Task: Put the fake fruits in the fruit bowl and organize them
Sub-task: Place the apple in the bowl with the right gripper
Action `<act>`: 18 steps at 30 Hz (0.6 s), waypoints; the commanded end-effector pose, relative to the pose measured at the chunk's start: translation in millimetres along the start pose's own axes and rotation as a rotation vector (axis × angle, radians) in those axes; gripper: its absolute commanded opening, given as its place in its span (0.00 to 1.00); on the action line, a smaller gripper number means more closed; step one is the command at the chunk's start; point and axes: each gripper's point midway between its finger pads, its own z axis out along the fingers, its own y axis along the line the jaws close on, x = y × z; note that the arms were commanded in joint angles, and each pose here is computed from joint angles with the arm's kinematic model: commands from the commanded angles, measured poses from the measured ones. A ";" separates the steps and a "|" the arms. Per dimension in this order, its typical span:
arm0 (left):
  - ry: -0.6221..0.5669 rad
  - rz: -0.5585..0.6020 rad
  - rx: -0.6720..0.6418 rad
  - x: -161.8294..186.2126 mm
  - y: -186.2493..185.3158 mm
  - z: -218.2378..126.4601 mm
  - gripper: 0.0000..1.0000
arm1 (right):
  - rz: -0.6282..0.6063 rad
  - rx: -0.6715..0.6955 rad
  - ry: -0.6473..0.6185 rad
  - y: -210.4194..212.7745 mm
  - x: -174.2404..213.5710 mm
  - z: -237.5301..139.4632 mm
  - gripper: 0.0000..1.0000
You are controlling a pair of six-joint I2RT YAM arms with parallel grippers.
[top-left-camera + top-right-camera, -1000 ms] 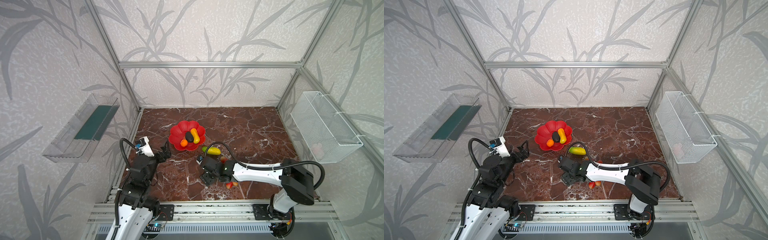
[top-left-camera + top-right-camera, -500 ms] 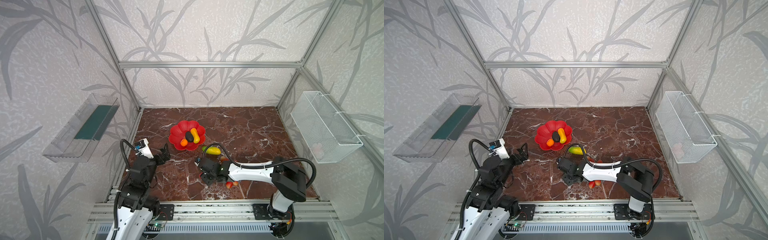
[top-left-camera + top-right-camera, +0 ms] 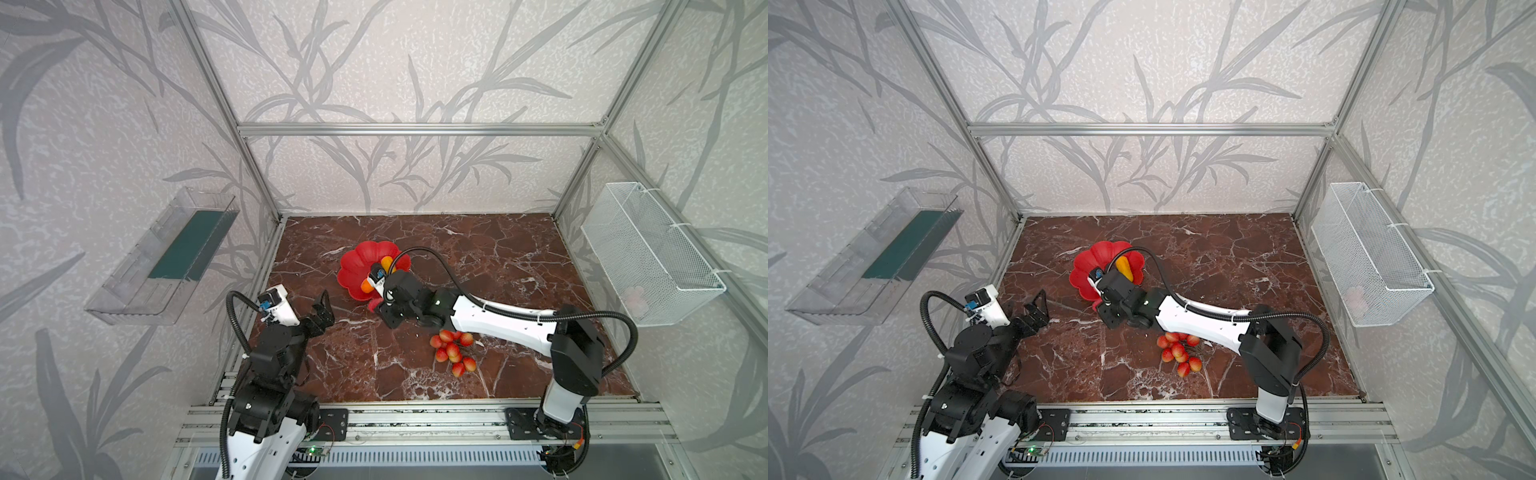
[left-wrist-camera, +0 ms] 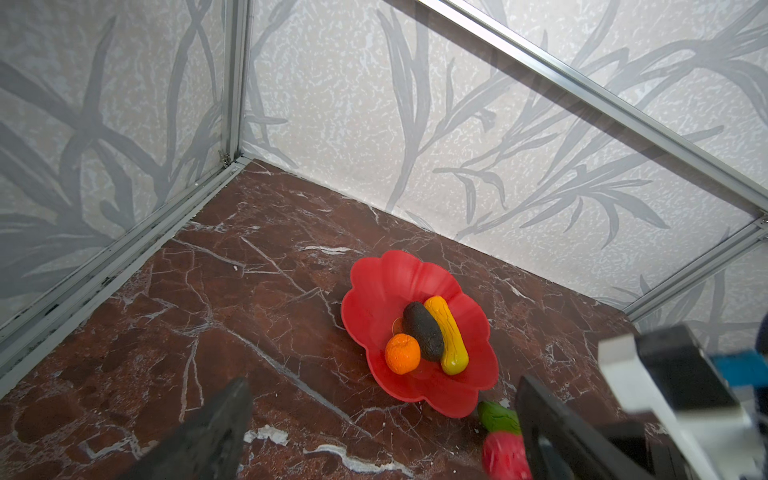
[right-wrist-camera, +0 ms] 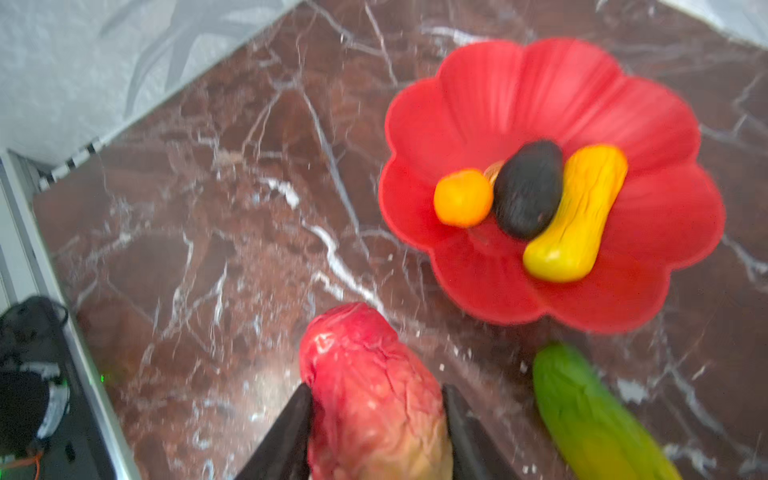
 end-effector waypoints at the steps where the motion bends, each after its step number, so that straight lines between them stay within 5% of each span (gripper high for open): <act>1: -0.013 -0.022 -0.024 -5.0 5.2 -8.7 0.99 | -0.024 0.003 0.049 -19.1 0.9 29.3 0.36; 14: -0.017 -0.044 -0.014 -4.3 6.7 -19.1 0.99 | -0.038 0.047 0.113 -60.0 2.6 107.4 0.38; 18: -0.022 -0.044 -0.003 -5.8 4.7 -19.6 0.99 | -0.028 0.048 0.126 -61.1 7.3 111.1 0.52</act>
